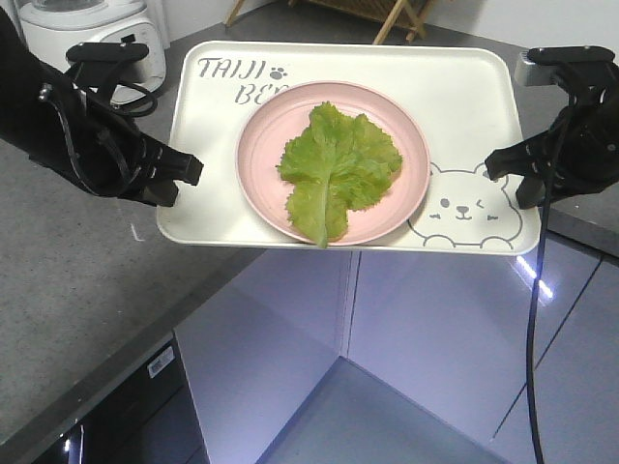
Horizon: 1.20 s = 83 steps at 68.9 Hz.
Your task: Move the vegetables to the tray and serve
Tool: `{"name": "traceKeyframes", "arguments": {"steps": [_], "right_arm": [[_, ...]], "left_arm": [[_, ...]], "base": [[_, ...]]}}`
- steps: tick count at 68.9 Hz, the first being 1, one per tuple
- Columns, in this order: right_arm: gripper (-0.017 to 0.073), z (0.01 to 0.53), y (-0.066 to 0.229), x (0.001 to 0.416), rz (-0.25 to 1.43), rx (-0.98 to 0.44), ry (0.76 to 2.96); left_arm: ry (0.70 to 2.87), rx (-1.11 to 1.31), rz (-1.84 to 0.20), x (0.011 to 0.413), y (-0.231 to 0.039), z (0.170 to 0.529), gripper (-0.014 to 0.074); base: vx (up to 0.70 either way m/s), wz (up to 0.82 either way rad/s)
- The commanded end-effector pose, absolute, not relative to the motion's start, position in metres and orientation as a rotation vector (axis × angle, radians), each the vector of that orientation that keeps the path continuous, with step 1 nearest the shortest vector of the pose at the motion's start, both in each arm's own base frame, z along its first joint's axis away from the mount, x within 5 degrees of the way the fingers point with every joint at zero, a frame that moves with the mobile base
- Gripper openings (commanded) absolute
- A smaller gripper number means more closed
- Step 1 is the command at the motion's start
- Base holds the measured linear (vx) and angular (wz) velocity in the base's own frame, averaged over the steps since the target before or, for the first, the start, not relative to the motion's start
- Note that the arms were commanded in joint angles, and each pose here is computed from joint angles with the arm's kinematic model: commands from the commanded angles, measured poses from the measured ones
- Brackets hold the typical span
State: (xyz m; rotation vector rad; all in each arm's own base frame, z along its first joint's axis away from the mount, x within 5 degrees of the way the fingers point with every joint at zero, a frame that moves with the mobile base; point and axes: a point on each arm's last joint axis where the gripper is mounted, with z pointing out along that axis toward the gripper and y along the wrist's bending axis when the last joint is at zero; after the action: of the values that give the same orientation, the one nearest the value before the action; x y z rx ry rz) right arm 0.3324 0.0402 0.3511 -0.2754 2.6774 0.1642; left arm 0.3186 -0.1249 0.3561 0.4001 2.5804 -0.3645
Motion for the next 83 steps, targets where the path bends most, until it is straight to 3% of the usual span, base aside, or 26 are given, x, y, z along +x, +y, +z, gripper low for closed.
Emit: {"name": "traceKeyframes", "arguments": {"steps": [1,83], "right_arm": [[-0.0008,0.3811,0.0632,0.3233,0.405,-0.294,2.513],[-0.0008,0.3811,0.0632,0.3233,0.405,-0.294,2.513]], "left_arm": [[2.381,0.373,-0.626,0.3077,-0.1467,0.3915,-0.0006],[2.381,0.373,-0.626,0.3077,-0.1467,0.3915,-0.0006]], "base": [[-0.01,-0.24],[-0.02,-0.32]]}}
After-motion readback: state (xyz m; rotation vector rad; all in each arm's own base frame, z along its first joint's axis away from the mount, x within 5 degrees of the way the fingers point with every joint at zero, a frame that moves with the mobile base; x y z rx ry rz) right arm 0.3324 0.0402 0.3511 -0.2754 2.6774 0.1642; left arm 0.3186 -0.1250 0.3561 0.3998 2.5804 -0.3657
